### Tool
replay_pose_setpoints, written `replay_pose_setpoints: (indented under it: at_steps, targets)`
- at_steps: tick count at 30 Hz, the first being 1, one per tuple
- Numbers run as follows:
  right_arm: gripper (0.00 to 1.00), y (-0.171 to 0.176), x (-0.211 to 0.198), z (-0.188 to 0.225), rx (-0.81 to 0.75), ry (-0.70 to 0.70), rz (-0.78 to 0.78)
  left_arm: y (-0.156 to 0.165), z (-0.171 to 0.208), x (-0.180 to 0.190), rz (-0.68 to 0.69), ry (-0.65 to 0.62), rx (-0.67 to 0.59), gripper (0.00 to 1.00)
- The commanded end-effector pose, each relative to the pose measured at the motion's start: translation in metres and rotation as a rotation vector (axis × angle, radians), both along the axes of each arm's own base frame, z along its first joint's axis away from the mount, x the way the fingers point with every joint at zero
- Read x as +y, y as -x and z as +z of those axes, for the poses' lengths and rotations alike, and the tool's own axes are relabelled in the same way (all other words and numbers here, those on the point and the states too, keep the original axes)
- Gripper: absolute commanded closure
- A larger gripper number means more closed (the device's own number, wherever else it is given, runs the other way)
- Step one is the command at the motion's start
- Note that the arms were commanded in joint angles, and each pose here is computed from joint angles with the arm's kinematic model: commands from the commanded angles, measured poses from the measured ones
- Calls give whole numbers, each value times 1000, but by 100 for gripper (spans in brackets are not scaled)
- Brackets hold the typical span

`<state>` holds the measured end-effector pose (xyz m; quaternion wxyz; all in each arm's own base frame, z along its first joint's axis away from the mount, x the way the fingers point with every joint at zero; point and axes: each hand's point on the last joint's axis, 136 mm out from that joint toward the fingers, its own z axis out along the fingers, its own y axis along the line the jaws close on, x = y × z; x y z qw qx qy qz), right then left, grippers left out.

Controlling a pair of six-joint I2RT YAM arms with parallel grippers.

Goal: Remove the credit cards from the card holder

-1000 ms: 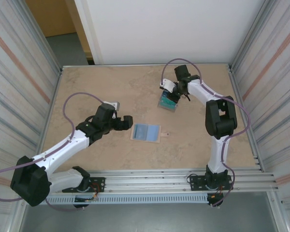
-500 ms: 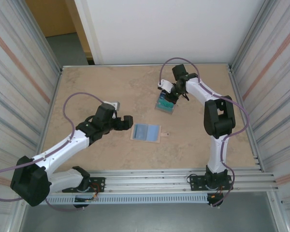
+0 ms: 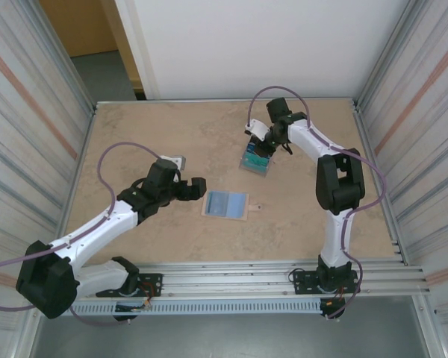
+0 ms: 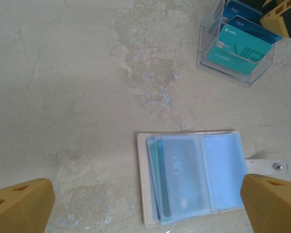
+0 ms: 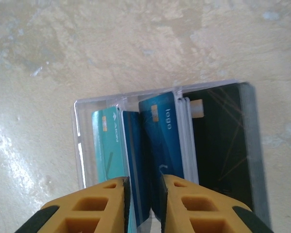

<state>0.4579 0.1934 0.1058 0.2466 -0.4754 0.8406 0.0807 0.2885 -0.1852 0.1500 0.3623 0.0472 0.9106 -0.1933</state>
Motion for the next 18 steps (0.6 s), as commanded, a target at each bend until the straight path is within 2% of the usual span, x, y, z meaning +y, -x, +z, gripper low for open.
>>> replay_pose_setpoints:
  at_steps: [1, 6, 9, 11, 15, 18]
  targets:
    - [72, -4, -1, 54, -106, -96, -93, 0, 8, 4, 14, 22, -18, 1]
    - [68, 8, -2, 98, -194, -236, -202, 1, 10, 5, 14, 23, -24, 1]
    - [62, 18, -6, 118, -204, -322, -292, 1, 10, 5, 13, 23, -24, 1]
    - [61, 27, -7, 121, -150, -364, -334, 2, 10, 5, 11, 26, -23, 1]
    - [62, 39, -9, 99, 72, -398, -450, 2, 11, 6, 12, 29, -26, 1]
    - [70, 51, -4, 66, 240, -384, -473, 2, 10, 6, 13, 29, -24, 1]
